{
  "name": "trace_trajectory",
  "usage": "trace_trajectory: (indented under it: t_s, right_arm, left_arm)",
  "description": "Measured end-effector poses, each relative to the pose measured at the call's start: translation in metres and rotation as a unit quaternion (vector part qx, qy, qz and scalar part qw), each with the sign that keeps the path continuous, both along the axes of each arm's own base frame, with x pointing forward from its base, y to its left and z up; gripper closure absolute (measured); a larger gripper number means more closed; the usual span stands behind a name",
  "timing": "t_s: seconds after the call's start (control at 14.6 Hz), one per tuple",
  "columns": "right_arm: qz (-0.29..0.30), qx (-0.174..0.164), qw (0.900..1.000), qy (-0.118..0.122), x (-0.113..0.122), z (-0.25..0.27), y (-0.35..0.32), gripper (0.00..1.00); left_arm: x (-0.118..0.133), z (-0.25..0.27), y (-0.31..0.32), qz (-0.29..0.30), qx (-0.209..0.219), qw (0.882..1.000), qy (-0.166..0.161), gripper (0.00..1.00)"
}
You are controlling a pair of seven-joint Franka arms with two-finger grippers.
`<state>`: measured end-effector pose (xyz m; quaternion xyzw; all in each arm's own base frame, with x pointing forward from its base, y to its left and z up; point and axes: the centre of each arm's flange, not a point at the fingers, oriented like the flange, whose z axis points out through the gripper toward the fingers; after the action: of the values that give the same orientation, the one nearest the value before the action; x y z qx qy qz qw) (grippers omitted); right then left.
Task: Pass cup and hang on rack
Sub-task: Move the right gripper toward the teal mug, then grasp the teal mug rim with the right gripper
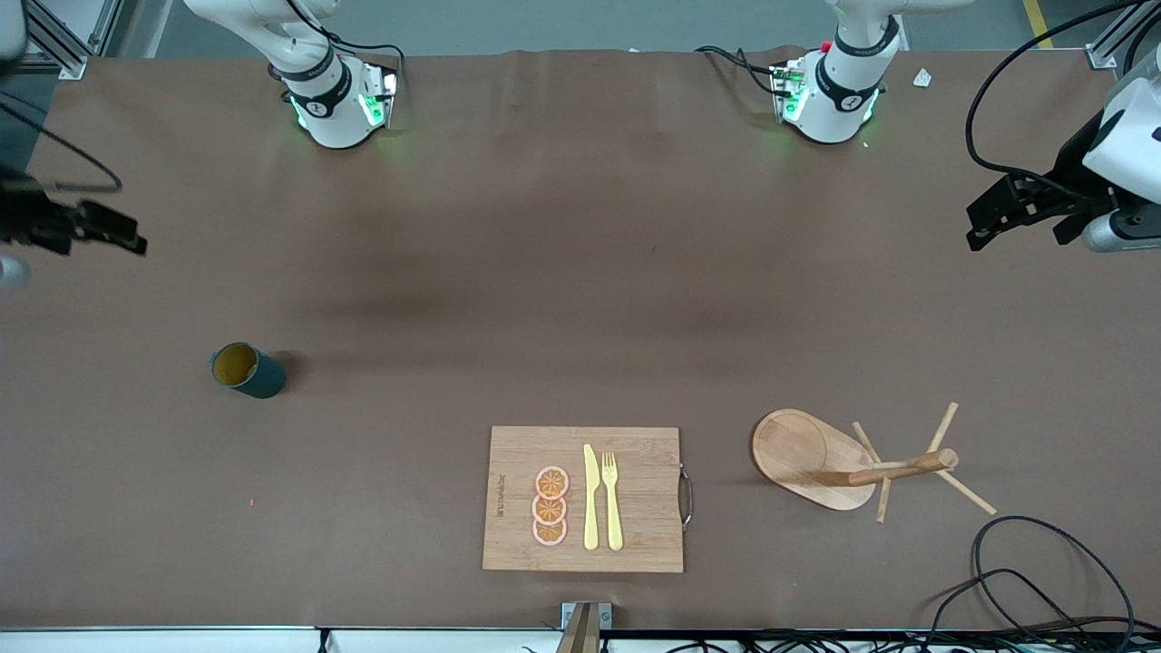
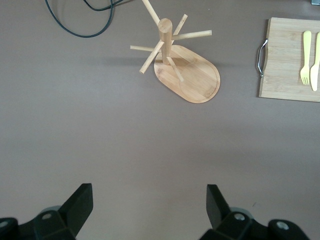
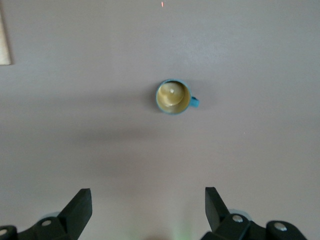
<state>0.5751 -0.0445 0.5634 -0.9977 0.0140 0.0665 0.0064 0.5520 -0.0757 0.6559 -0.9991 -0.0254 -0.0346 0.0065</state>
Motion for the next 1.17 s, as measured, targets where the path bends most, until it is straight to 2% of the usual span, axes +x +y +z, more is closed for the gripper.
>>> trace_trajectory:
  t_s: [0.14, 0.34, 0.48, 0.62, 0.75, 0.96, 1.17]
  right_arm:
    - [-0.001, -0.001, 1.0, 0.008, 0.013, -0.018, -0.002, 0.0]
    - [-0.002, 0.0, 1.0, 0.01, 0.005, 0.002, -0.002, 0.0]
    - [-0.002, 0.0, 1.0, -0.002, -0.003, 0.021, -0.005, 0.0]
    - [0.027, 0.003, 0.999, -0.02, 0.0, 0.021, -0.012, 0.0]
    - [0.075, 0.009, 0.997, -0.03, 0.01, -0.012, -0.025, 0.0]
    - [0.114, 0.013, 0.992, -0.055, 0.026, -0.103, -0.035, 0.0]
    - [0.181, 0.011, 0.981, -0.068, 0.023, -0.187, -0.032, 0.0]
  left_arm:
    - [0.0, 0.0, 0.0, 0.0, 0.0, 1.0, 0.0, 0.0]
    - [0.0, 0.003, 0.003, 0.003, 0.0, 1.0, -0.003, 0.0]
    - [0.001, 0.007, 0.006, 0.005, -0.001, 1.0, -0.008, 0.0]
    - [0.001, 0.009, 0.009, 0.007, -0.001, 1.0, -0.009, 0.0]
    - [0.001, 0.008, 0.01, 0.009, 0.0, 1.0, -0.007, 0.0]
    - [-0.001, 0.011, 0.011, 0.009, 0.0, 1.0, -0.004, 0.0]
    - [-0.002, 0.013, 0.012, 0.01, 0.0, 1.0, -0.004, 0.0]
